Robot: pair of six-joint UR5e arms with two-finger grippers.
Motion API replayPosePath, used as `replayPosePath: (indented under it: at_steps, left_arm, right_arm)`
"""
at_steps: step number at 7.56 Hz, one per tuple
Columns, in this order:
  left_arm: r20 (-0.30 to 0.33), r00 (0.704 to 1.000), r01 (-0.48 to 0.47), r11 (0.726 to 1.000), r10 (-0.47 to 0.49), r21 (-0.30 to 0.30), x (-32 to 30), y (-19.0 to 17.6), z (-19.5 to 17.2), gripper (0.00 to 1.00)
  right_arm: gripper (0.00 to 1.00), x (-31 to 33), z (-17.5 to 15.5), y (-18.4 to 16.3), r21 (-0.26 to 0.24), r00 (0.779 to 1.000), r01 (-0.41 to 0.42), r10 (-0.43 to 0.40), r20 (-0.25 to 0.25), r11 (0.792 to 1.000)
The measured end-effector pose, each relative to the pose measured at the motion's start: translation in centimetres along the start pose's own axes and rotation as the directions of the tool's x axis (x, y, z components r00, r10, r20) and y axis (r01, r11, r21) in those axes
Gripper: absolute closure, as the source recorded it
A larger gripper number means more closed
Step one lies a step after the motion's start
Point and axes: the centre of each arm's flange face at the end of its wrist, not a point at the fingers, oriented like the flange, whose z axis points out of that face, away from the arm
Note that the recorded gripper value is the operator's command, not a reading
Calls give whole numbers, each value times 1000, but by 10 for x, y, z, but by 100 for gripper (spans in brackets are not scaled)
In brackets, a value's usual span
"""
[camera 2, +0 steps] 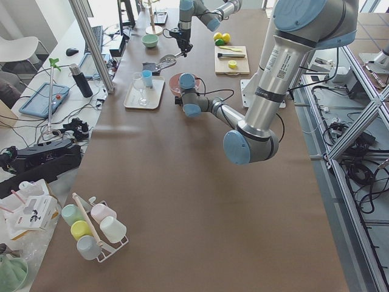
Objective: Put ice in cup with scoop
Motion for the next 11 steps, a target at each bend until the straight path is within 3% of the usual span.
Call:
replayPosePath:
  at_steps: [2,4,7,9,10,11]
  left_arm:
    - [-21,999,25,999,-26,-40,-14,4,-20,1]
    - [-23,1000,7,992,-10,-124,-26,-5,-55,1]
    - [-5,998,66,975,-69,-212,-35,-10,-91,1]
    - [54,984,176,959,-169,-220,-50,-9,-126,1]
    - [89,965,259,944,-245,-206,-56,-6,-144,1]
    - [131,923,381,905,-362,-188,-61,9,-164,1]
  right_arm:
    - [100,31,-8,-9,-32,995,-104,104,-12,994]
    - [100,63,-8,-24,-65,984,-177,177,-1,982]
    - [100,77,-13,-52,-152,980,-194,198,6,969]
    - [100,73,-17,-72,-223,987,-155,159,0,963]
    - [100,76,-13,-75,-255,990,-140,144,-3,957]
    - [100,76,-13,-82,-292,991,-130,135,-5,947]
